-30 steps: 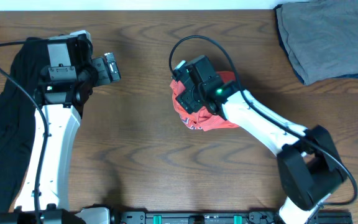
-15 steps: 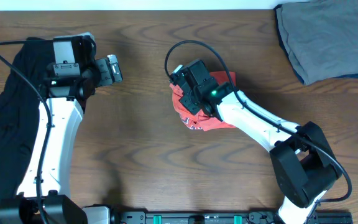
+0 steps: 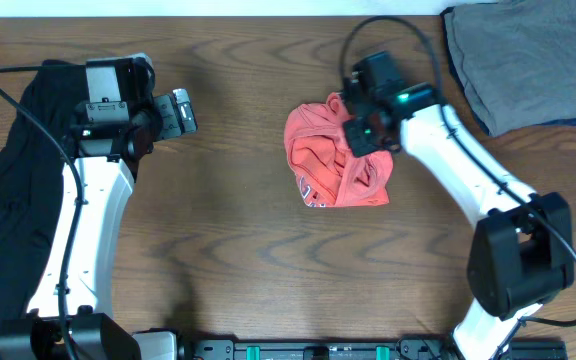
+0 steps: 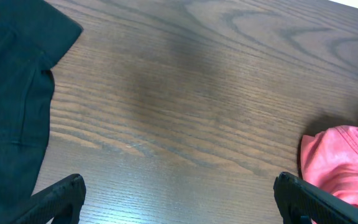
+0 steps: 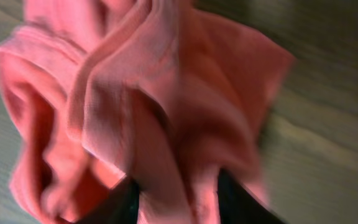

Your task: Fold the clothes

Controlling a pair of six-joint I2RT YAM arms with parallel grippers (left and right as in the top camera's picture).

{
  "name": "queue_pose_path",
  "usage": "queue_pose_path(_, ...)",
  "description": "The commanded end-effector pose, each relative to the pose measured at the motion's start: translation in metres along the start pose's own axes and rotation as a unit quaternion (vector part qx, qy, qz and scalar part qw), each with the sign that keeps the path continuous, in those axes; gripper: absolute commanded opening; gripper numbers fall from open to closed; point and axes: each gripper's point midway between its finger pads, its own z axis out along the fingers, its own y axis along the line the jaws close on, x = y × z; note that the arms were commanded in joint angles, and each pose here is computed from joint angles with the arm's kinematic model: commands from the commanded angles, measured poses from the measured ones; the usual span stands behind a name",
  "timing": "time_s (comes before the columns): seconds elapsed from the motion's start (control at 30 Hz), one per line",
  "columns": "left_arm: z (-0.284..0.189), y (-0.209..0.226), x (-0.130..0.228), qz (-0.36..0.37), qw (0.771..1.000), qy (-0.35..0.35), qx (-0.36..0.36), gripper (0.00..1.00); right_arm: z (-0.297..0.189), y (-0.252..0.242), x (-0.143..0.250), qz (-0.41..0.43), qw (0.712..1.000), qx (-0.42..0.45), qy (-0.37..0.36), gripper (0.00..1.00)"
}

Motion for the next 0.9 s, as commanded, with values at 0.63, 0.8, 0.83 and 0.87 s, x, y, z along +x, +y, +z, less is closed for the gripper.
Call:
queue_pose_path(0.63,0.002,0.006,0.007,-0.005,1.0,0.016,-0.01,0.98,0.033,-0.013,0.029,0.082,0.987,-0.125,0.053,0.99)
queue_pose_path(0.8,0.002,0.006,0.009,-0.006,1.0,0.019,-0.011,0.98,0.061,-0.003,0.037,0.101,0.978,-0.165,0.08,0.91)
queue_pose_path(0.83,0.002,0.006,0.009,-0.006,1.0,0.019,-0.011,0.98,0.066,-0.003,0.039,0.112,0.976,-0.166,0.087,0.88)
queue_pose_path(0.87,0.002,0.006,0.009,-0.006,1.0,0.019,-0.011,0.98,0.071,-0.003,0.041,0.124,0.974,-0.165,0.094,0.84)
